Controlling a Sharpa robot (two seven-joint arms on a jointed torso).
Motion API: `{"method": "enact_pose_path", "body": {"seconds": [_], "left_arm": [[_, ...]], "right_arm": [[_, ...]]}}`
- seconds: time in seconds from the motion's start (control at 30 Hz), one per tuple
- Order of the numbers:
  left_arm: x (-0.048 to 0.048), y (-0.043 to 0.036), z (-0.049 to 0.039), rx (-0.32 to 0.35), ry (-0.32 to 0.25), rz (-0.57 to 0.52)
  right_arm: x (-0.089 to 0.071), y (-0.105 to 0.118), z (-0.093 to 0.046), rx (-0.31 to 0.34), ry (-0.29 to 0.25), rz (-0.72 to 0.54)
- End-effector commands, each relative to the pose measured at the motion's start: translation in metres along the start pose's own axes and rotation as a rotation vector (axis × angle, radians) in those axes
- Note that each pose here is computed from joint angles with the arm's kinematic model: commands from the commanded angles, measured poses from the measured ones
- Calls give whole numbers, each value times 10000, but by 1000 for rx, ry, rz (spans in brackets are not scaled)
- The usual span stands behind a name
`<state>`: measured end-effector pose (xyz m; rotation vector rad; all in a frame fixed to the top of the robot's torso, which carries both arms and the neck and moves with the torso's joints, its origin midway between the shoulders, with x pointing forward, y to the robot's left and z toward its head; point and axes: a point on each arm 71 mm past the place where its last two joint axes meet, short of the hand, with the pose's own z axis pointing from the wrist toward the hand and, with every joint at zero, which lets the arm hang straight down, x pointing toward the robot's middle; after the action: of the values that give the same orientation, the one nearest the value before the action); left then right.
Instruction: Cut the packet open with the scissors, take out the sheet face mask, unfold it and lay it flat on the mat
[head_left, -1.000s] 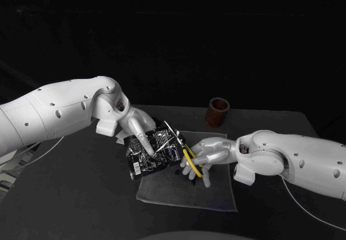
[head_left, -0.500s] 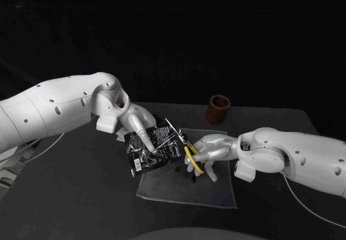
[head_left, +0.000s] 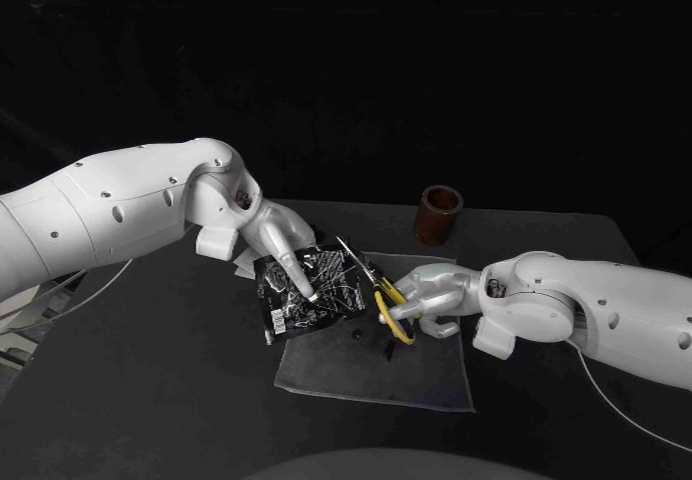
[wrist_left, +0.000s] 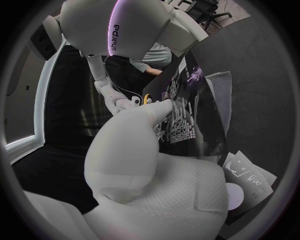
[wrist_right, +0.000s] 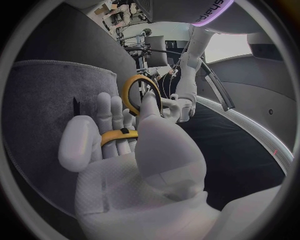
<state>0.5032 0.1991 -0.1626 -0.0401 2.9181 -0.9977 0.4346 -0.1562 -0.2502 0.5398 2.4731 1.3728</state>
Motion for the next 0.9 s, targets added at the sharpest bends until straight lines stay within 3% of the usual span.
{"method": "enact_pose_path", "body": {"seconds": [0.03, 0.33, 0.6, 0.9], "left_arm": [[129, 43, -3, -22, 172, 96], [124, 55, -11, -23, 164, 93], [121, 59, -14, -23, 159, 92], [112, 64, -20, -19, 144, 87]], "right_arm": [[-126, -21, -56, 17, -105, 19], [-125, -34, -89, 20, -115, 50], [-80, -24, -86, 14, -74, 58], [-92, -21, -107, -13, -63, 80]]}}
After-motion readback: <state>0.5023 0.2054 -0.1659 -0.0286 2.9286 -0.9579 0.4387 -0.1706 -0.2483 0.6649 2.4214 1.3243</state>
